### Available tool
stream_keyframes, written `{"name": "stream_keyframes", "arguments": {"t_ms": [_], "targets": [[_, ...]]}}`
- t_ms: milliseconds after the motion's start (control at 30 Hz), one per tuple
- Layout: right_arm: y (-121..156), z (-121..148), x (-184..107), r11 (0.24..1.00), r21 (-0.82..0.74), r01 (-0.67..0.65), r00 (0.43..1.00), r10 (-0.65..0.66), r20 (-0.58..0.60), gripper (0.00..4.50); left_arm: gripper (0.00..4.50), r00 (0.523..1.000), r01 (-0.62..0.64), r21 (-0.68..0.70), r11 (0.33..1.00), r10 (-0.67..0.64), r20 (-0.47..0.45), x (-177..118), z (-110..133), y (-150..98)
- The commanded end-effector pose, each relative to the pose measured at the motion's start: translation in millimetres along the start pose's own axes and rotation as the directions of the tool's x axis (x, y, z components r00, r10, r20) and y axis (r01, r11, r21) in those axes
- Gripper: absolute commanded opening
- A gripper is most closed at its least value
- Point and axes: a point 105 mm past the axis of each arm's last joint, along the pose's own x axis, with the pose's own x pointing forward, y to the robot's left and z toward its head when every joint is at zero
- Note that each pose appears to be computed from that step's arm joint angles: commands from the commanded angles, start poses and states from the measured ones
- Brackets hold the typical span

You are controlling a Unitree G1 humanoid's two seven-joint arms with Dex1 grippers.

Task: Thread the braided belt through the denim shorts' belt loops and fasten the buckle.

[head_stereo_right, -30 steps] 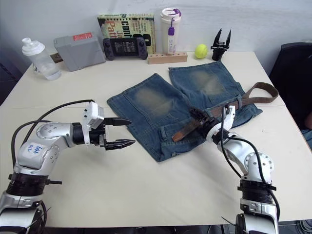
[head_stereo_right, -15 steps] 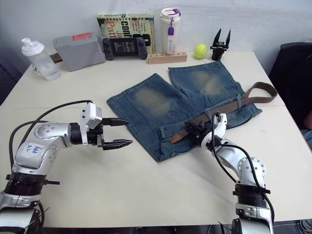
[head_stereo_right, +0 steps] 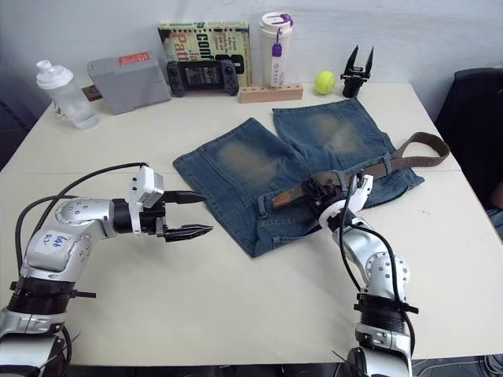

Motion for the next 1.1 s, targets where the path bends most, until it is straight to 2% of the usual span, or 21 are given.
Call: {"name": "stream_keyframes", "arguments": {"t_ms": [33,167,333,500,700,833,933,1000,1100], "targets": [[4,3,6,1.0,-0.011,-0.028,0.998,0.029,0.054,0.05,4.5,1.0,0.002,0.043,0.999,-0.002,0.002,-4,9,0],[-1,-12,8,0.999,0.039,0.002,1.0,-0.003,0.024,0.05,4.5,1.0,0.006,0.046,0.999,-0.006,0.003,-2,10,-1],[5,-21,9,0.991,0.135,-0.014,0.998,0.006,0.062,0.05,4.5,1.0,0.007,0.042,0.999,-0.007,0.003,-1,10,-2],[-2,-28,15,0.996,0.086,0.034,0.99,-0.045,0.136,0.05,4.5,1.0,0.012,0.036,0.999,-0.013,0.007,1,11,-4],[-14,-37,16,0.997,-0.008,0.081,0.986,-0.079,0.15,0.05,4.5,1.0,0.013,0.032,0.999,-0.014,0.009,2,13,-5],[-9,-58,25,0.989,-0.131,0.066,0.996,-0.056,0.076,0.05,4.5,1.0,0.017,0.03,0.999,-0.017,0.011,4,14,-6],[-1,-79,26,0.983,-0.185,0.015,0.999,-0.021,-0.03,0.05,4.5,1.0,0.016,0.031,0.999,-0.017,0.012,4,14,-5],[7,-88,22,0.99,-0.135,-0.029,0.996,0.017,-0.092,0.05,4.5,1.0,0.015,0.03,0.999,-0.015,0.011,4,14,-5],[22,-80,14,0.997,0.03,-0.078,0.993,0.08,-0.091,0.05,4.5,1.0,0.013,0.028,1.0,-0.013,0.008,3,13,-5]]}}
